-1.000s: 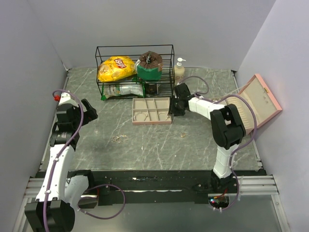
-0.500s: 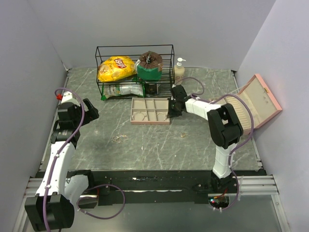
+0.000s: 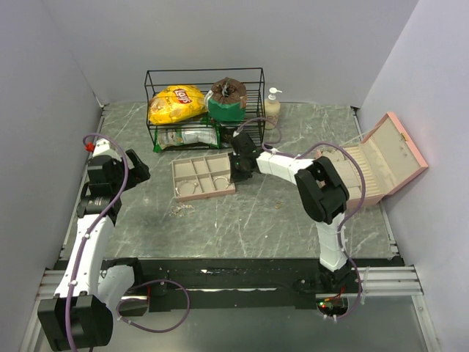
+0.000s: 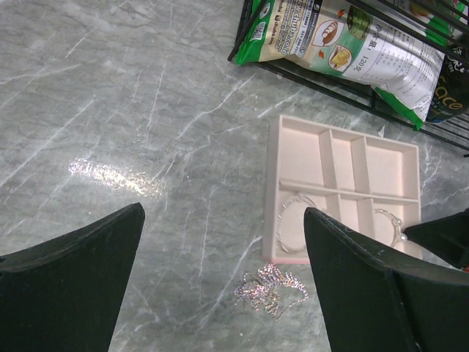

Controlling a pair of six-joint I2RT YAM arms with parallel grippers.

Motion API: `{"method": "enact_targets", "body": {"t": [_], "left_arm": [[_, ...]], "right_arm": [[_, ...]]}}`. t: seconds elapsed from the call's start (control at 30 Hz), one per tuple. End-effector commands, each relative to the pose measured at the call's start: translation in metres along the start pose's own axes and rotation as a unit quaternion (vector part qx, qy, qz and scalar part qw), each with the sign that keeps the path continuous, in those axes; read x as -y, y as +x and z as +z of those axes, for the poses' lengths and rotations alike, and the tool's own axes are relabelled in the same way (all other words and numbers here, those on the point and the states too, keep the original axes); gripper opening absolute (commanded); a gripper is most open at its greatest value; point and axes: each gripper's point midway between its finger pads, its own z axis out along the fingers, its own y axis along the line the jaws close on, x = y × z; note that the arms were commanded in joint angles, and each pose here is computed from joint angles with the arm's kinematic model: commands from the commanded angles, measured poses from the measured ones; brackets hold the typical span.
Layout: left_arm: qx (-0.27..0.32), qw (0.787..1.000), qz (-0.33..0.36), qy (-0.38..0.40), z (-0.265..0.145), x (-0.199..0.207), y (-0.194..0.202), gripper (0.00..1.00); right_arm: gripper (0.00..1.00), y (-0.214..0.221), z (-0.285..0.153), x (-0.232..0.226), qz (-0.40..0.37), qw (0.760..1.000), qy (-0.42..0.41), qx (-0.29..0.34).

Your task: Organize the mixed jewelry

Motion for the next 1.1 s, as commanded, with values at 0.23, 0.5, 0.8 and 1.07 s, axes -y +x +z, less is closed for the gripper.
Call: {"method": "enact_targets", "body": {"t": [0.23, 0.5, 0.8, 1.07], "left_arm": [[0.021, 1.000, 0.009, 0.000, 0.000, 0.002, -0.015, 0.96], [0.020, 1.000, 0.010, 0.003, 0.000, 0.002, -0.014, 0.96], [0.020, 1.000, 0.011, 0.003, -0.002, 0.002, -0.013, 0.96], [0.026, 1.000, 0.010, 0.009, -0.004, 0.005, -0.017, 0.96]], "right_arm": [[0.19, -0.024, 0.003, -0.075, 0.049, 0.997, -0.050, 0.022], [0.53, -0.035, -0.026, -0.085, 0.031, 0.995, -0.073, 0.058], [0.69, -0.070, -0.146, 0.020, 0.106, 0.974, 0.023, 0.197], [0.69, 0.013, -0.213, 0.183, 0.328, 0.889, 0.209, 0.242]]}}
